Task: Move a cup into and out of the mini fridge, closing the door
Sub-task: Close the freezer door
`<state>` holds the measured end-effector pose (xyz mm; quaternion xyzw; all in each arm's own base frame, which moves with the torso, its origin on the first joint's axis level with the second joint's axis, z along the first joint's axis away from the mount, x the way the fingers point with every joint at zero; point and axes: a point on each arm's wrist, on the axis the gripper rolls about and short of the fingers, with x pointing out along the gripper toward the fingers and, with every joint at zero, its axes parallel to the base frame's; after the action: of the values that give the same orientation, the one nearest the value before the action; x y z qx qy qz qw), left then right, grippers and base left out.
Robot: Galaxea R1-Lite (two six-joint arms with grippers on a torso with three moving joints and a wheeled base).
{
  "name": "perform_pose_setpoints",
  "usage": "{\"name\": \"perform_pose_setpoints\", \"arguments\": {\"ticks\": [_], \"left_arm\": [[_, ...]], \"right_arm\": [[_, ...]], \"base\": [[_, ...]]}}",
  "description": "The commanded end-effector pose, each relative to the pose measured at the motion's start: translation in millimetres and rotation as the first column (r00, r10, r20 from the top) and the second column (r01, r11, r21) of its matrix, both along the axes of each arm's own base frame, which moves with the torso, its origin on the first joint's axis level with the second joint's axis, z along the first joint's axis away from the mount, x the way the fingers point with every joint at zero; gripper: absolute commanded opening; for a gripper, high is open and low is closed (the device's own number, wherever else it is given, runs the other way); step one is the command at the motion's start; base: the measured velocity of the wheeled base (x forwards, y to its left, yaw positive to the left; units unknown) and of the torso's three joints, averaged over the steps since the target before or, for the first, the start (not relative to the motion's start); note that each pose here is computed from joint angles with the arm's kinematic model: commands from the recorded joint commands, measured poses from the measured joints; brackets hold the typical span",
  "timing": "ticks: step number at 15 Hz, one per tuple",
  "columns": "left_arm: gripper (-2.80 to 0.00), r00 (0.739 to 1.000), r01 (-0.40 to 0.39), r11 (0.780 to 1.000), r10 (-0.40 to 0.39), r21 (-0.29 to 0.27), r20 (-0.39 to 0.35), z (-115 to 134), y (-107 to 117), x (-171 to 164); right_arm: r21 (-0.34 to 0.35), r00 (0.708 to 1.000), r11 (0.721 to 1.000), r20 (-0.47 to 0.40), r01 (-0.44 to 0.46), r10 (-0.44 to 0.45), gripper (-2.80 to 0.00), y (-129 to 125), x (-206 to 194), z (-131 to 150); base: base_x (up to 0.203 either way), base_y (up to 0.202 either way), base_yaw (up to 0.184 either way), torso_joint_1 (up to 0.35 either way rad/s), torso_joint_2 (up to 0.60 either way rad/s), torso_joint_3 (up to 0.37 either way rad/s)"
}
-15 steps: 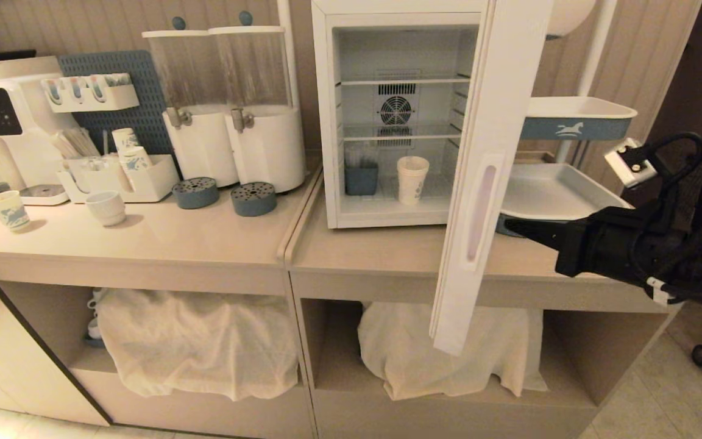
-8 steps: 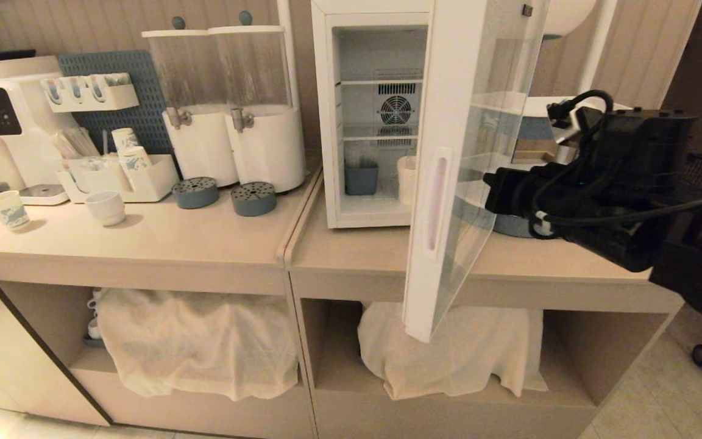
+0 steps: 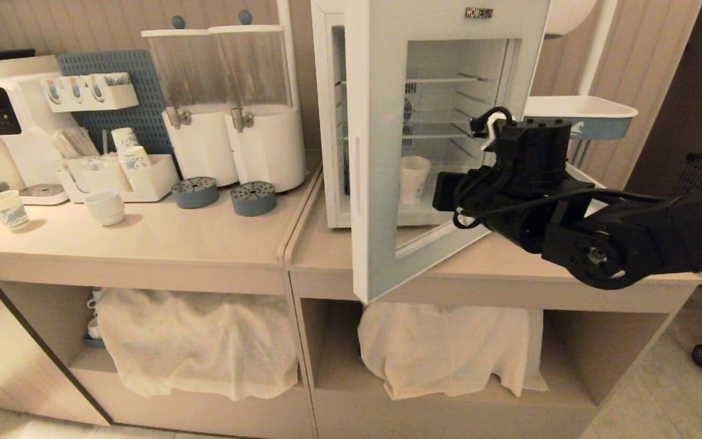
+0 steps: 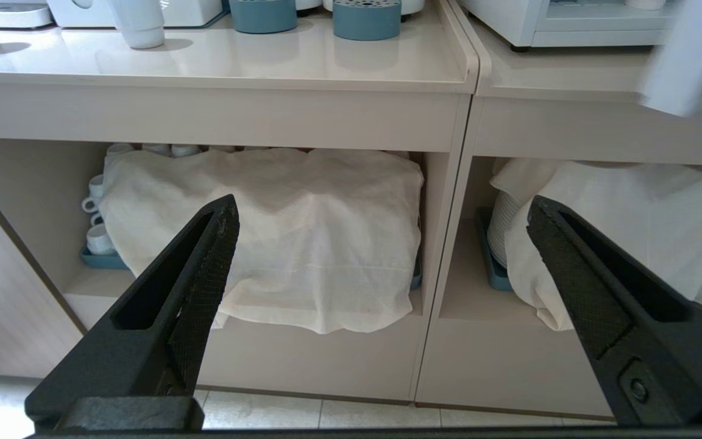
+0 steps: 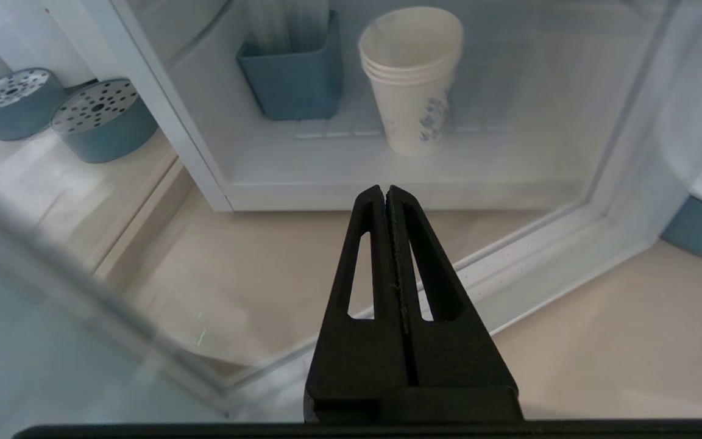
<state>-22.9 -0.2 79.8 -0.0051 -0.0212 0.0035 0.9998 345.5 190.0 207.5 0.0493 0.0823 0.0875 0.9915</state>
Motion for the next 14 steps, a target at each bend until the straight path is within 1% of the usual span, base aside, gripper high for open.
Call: {"name": "perform_pose_setpoints", "arguments": {"ticks": [1, 4, 6, 8, 10, 12, 14], "left_arm": [[0.0, 1.0, 0.0, 1.0, 0.0, 0.0, -0.018, -5.0, 0.0, 1.4], [0.0, 1.0, 0.0, 1.0, 0.0, -0.001, -0.018, -5.1, 0.0, 1.4], [0.0, 1.0, 0.0, 1.0, 0.0, -0.002, -0.018, -5.1, 0.0, 1.4], [0.0, 1.0, 0.0, 1.0, 0.0, -0.005, -0.018, -5.0, 0.0, 1.4], [0.0, 1.0, 0.0, 1.0, 0.0, -0.006, -0.018, -5.0, 0.0, 1.5], [0.0, 1.0, 0.0, 1.0, 0.0, -0.005, -0.018, -5.1, 0.0, 1.4], [0.0, 1.0, 0.0, 1.0, 0.0, -0.007, -0.019, -5.0, 0.0, 1.5]], "right_arm": [[-0.012, 1.0, 1.0, -0.008, -0.001, 0.001, -2.8, 8.4, 12.3, -10.3], [-0.025, 1.0, 1.0, 0.017, 0.006, -0.006, -2.8, 18.7, 31.9, -13.9], [-0.04, 0.998, 0.999, 0.054, 0.013, -0.011, -2.8, 22.8, 46.2, -9.1], [-0.062, 0.997, 0.998, 0.072, 0.026, -0.021, -2.8, 23.7, 61.4, -8.7], [-0.06, 0.993, 0.997, 0.116, 0.043, -0.036, -2.8, 25.2, 79.7, -2.5], [-0.067, 0.992, 0.996, 0.122, 0.055, -0.046, -2.8, 28.5, 96.2, -7.9], [-0.087, 0.993, 0.995, 0.104, 0.058, -0.049, -2.8, 33.0, 107.5, -22.8]], "base": [[0.0, 0.0, 0.0, 0.0, 0.0, 0.0], [0.0, 0.0, 0.0, 0.0, 0.0, 0.0], [0.0, 0.0, 0.0, 0.0, 0.0, 0.0], [0.0, 0.0, 0.0, 0.0, 0.0, 0.0], [0.0, 0.0, 0.0, 0.0, 0.0, 0.0], [0.0, 0.0, 0.0, 0.0, 0.0, 0.0], [0.0, 0.0, 0.0, 0.0, 0.0, 0.0]]}}
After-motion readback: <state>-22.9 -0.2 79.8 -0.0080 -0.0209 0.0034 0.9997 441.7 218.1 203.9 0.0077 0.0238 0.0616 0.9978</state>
